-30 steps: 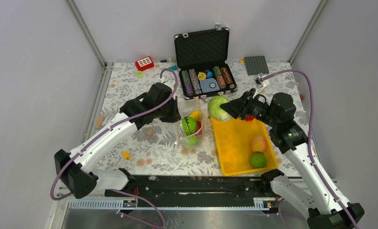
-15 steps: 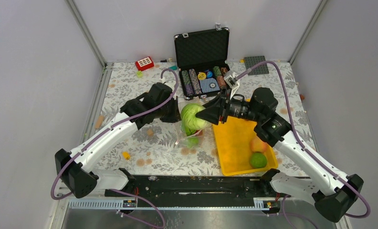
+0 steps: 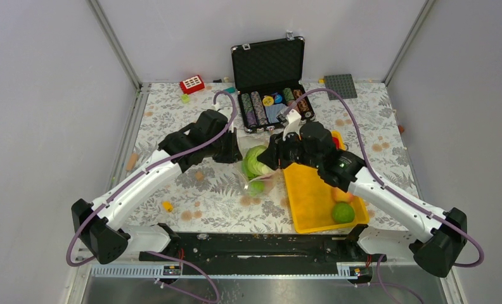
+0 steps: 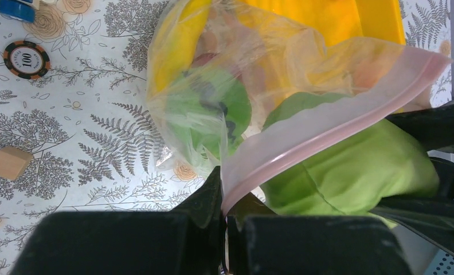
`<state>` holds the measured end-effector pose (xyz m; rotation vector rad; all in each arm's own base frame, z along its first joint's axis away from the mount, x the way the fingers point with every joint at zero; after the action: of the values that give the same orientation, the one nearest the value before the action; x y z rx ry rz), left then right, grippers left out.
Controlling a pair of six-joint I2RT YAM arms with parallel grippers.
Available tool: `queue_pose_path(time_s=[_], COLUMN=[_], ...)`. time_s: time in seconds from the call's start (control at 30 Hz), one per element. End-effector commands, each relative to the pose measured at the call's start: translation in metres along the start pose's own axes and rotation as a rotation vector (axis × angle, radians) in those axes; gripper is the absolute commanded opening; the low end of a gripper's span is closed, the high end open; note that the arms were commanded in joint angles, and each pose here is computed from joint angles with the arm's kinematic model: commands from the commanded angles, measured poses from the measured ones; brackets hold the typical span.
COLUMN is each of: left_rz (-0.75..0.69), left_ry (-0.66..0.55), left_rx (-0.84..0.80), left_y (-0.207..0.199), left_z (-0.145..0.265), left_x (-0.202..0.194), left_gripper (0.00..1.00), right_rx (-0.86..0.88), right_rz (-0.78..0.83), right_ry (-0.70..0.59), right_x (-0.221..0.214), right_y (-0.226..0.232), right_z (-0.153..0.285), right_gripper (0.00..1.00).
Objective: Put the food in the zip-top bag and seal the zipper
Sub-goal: Place the fake vegetable in the zipper food storage bag.
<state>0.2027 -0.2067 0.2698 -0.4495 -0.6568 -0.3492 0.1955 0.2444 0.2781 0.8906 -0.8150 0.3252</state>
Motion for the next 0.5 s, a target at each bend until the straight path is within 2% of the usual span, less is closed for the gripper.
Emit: queue_pose_path(time_s=[0.0,0.07,0.17,0.23,0.4,0.47], left_rz=[-0.002,-0.004,-0.004,-0.003,-0.004,-0.003], left_ry=[-0.099,-0.099,-0.096,-0.096,-0.101,-0.1], left_rx=[-0.066,-0.072,-0.082,-0.084,-0.078,-0.078], left_y=[-0.0104,-0.0115,-0.0127,-0.0131,-0.0124,-0.0125], left_z=[0.0148,0.0145,0.0143,0.0145,0.0153,0.0146], left_x=[0.0205,0.0212,0.0218,0.0219,0.0224,0.0224], left_gripper=[0.0,0.0,0.0,0.0,0.0,0.0], right_rx=[-0.144,-0.185,-0.246,-0.268,-0.258,-0.229], right_rz=[0.12,0.144,0.171,0.188,0.191,0.193], right_ry=[-0.094,-0.096,-0.104,-0.108,-0.106,-0.11], right_x=[0.0189,0.0181,0.0183,0.0189,0.0191,0.0198], right_y=[-0.0004,-0.0014,-0.0029,-0.0024,0.0007,0.0044], right_z=[0.0069,0.0069,0.0071,0.0071,0.0083,0.0108], right_gripper=[0.2,0.33,0.6,0.73,0.95,1.0])
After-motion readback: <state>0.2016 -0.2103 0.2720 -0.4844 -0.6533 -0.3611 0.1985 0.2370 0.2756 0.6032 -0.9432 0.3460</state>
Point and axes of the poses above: each gripper's point midway between its finger pads, its own z axis back along the fingers, its own y axis along the line the jaws close on, x = y × z, the point moved 7 cm from there along z, back along the fingers, and after that the axes turned 11 degrees about -z, right-handed, at the moved point
